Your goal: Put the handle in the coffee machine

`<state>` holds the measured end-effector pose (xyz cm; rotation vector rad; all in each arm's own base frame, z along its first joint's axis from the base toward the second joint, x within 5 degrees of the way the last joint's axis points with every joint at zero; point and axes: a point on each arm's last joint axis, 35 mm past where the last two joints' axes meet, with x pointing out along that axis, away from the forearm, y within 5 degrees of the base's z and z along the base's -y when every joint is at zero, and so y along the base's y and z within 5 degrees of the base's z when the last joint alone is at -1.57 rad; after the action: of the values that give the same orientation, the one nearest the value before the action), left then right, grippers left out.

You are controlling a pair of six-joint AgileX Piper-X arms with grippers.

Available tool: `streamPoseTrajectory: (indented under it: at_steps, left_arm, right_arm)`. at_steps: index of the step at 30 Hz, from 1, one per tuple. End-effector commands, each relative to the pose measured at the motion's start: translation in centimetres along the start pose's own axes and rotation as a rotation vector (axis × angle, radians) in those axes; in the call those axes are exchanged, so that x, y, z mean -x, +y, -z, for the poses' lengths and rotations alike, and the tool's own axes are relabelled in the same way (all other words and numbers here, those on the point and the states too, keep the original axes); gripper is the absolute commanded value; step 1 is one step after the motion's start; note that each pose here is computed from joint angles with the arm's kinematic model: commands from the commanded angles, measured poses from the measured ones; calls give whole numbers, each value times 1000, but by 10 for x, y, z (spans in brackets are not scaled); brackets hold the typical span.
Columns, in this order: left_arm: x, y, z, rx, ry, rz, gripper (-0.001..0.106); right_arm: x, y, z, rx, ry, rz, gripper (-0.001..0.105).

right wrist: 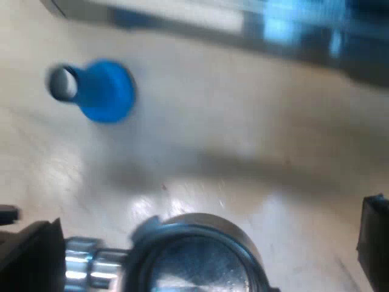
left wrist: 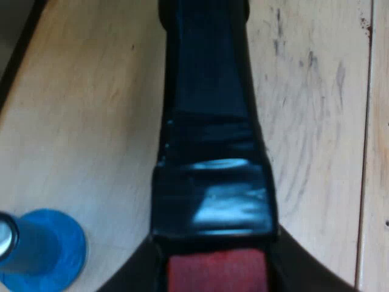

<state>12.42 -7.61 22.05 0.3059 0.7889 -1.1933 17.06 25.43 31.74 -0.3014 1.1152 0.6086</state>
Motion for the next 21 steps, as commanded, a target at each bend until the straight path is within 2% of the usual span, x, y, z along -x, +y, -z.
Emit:
streamPoseTrajectory:
  at_steps: [1, 7, 11, 13, 15, 19, 21]
  left_arm:
    - [7, 2, -4, 5, -57, 0, 0]
    - [17, 15, 4, 95, -73, -83, 0]
    - [25, 15, 10, 132, -53, -104, 0]
    - [29, 16, 14, 158, -52, -126, 0]
    - [35, 20, 19, 205, -62, -170, 0]
    - [46, 26, 25, 269, -87, -247, 0]
    - [54, 28, 26, 306, -93, -282, 0]
  right_arm:
    - [19, 3, -14, 39, -82, -11, 105]
    - [35, 8, -22, 44, -129, -34, 105]
    - [39, 13, -19, 59, -137, -46, 105]
    - [45, 25, -13, 89, -143, -70, 105]
    - [52, 37, -6, 122, -176, -36, 105]
    - [61, 52, 3, 126, -245, 53, 105]
    - [67, 65, 12, 144, -314, 141, 105]
